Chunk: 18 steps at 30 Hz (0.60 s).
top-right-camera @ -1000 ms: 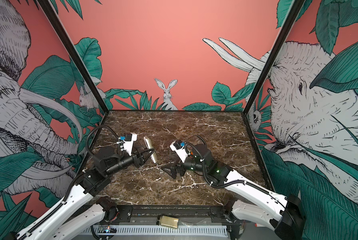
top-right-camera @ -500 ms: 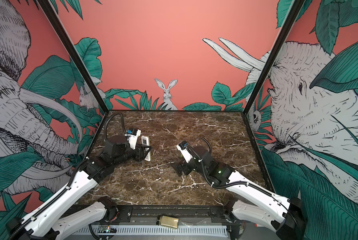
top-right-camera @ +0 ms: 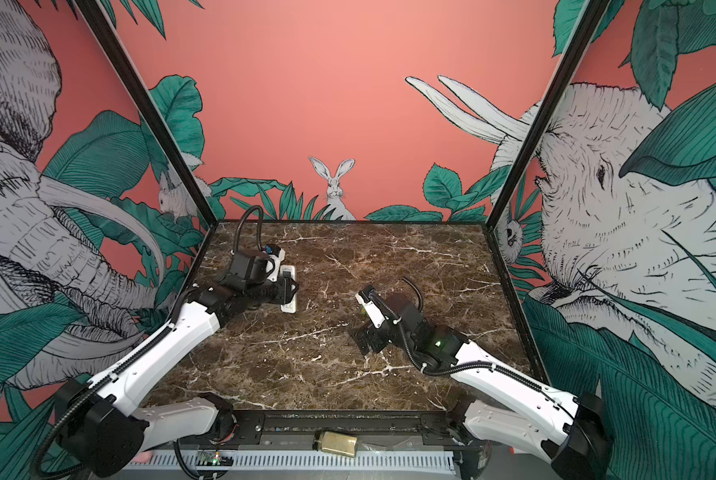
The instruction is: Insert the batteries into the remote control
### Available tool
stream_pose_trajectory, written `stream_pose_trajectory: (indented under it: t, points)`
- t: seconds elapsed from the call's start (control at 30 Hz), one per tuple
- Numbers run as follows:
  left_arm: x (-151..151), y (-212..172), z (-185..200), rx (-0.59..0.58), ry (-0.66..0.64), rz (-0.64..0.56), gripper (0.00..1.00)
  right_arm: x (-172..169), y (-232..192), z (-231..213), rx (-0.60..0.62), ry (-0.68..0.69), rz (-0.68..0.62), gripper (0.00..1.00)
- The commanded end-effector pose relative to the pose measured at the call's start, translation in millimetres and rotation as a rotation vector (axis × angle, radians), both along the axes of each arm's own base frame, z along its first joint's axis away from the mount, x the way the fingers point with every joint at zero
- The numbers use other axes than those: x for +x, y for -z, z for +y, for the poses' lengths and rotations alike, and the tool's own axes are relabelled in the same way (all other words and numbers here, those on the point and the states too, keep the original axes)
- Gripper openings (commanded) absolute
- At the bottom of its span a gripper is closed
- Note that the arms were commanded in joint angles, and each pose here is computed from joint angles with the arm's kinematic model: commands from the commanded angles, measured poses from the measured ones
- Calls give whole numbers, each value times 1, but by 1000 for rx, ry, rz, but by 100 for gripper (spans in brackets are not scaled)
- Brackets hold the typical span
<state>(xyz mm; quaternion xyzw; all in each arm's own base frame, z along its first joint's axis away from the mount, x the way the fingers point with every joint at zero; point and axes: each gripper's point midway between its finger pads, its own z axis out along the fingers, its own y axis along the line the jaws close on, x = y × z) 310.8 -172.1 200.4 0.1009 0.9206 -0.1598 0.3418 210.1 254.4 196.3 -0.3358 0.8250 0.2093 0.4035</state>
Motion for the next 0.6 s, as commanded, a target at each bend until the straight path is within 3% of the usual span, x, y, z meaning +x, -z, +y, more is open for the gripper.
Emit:
stream_pose_trajectory:
  t: [0.0,0.57]
  points:
    - [8,-4,8,67,-10,-19,17,4,-1,0,-11,2,-21,99]
    - [39,58,27,207,-99,74,18,5,6,-1,-31,6,-25,99]
